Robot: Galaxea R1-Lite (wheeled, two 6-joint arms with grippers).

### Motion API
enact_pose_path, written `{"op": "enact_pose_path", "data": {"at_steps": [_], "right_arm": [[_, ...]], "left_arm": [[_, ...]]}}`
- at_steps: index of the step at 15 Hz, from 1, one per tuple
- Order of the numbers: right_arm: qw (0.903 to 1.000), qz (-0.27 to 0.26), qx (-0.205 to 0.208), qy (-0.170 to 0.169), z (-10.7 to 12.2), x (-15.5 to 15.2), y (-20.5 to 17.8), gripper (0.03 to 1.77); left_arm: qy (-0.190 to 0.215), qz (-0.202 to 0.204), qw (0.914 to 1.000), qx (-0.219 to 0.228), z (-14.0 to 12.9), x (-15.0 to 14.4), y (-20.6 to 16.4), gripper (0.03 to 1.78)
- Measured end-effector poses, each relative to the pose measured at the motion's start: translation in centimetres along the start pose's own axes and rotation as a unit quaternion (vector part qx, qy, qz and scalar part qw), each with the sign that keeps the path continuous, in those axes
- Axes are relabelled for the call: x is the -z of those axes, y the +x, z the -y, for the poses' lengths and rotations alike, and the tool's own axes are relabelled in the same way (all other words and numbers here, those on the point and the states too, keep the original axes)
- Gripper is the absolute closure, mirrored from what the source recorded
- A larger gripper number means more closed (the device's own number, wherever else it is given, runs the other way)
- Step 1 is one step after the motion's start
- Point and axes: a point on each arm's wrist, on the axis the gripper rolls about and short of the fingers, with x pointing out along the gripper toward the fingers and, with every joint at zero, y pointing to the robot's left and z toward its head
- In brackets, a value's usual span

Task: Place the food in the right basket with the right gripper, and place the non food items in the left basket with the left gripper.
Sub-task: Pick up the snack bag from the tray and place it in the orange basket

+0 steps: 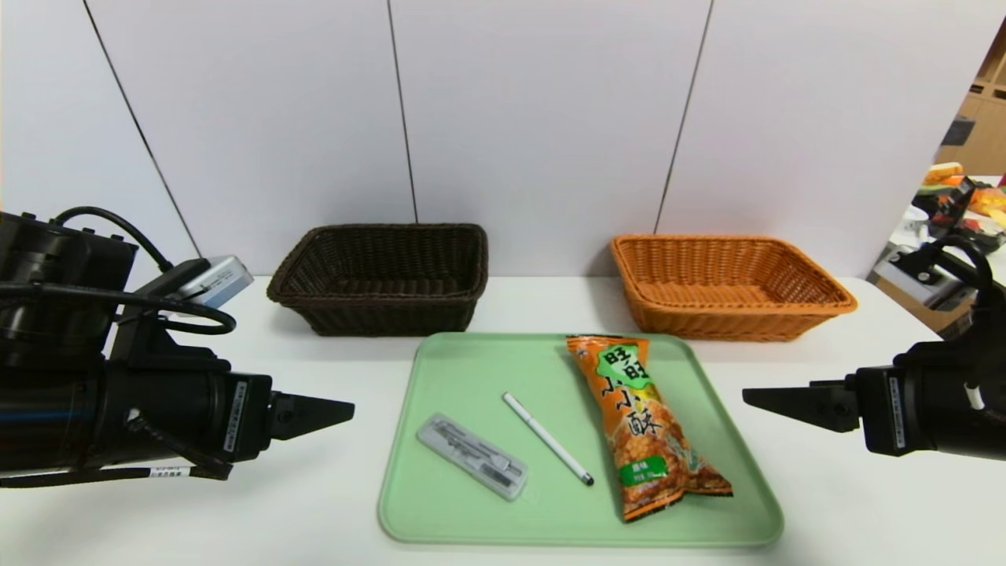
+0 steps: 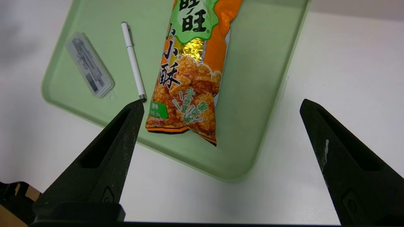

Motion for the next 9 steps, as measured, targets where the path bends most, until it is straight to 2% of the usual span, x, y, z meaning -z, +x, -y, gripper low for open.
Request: {"op": "enact_pose_path", "data": {"at_steps": [6, 9], "right_arm": [[0.9999, -0.010, -0.007, -0.003, -0.23, -0.32, 0.77, 0.09], [0.9998, -0.015, -0.008, 0.003, -0.29, -0.14, 0.93, 0.09]], "left_arm": [[0.000, 0.002, 1.0000, 0.000, 0.04, -0.11, -0.02, 0.12], [0.000, 0.004, 0.9998, 0.019, 0.95, -0.60, 0.39, 0.12]]}}
